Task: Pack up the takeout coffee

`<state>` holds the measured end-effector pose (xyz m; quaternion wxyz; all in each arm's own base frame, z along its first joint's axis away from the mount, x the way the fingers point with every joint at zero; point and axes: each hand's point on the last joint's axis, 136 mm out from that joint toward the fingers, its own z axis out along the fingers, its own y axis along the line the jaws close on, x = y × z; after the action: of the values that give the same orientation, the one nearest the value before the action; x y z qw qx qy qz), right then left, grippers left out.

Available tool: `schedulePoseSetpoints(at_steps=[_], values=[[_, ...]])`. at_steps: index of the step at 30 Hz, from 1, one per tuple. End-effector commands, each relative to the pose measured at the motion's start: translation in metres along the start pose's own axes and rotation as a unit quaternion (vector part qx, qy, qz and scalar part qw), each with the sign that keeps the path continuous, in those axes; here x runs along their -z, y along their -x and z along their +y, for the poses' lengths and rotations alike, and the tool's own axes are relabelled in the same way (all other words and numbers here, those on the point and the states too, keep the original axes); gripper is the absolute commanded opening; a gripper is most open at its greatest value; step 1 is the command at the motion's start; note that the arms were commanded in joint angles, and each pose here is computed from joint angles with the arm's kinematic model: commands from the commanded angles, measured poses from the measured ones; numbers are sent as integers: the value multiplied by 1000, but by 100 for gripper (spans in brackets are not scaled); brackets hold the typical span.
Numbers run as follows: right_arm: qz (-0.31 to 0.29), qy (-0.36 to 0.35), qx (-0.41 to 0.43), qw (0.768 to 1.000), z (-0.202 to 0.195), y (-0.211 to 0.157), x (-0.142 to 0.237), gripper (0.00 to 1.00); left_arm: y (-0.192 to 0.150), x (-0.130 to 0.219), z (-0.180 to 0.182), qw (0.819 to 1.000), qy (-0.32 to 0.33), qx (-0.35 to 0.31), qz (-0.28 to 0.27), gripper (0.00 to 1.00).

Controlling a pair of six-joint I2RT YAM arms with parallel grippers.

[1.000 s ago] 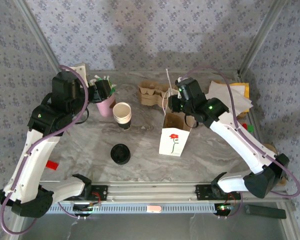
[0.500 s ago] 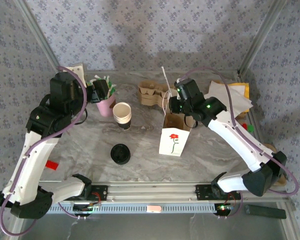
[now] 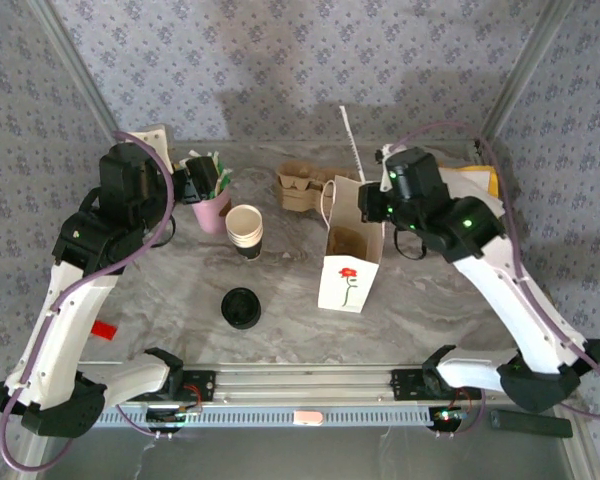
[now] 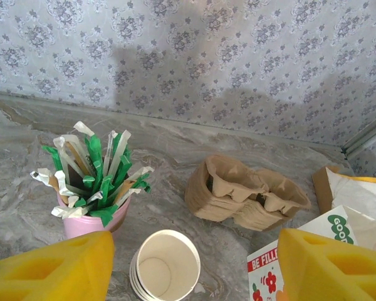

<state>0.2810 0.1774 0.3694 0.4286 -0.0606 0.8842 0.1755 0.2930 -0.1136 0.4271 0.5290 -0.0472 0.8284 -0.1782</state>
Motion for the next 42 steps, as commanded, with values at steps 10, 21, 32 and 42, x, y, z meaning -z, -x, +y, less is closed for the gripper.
schedulePoseSetpoints(at_steps=[10,21,32,42], values=[[170,41,-151,973,10,-80,89,13,0,1,-6,1000,-15,0,-2,69],[231,79,-280,928,32,-104,103,13,0,7,-4,1000,-16,2,-6,70],[229,100,-362,898,44,-81,71,16,-1,6,-1,1000,-13,6,-16,70],[209,92,-413,882,32,-54,40,17,1,6,4,1000,-3,-3,-31,70]])
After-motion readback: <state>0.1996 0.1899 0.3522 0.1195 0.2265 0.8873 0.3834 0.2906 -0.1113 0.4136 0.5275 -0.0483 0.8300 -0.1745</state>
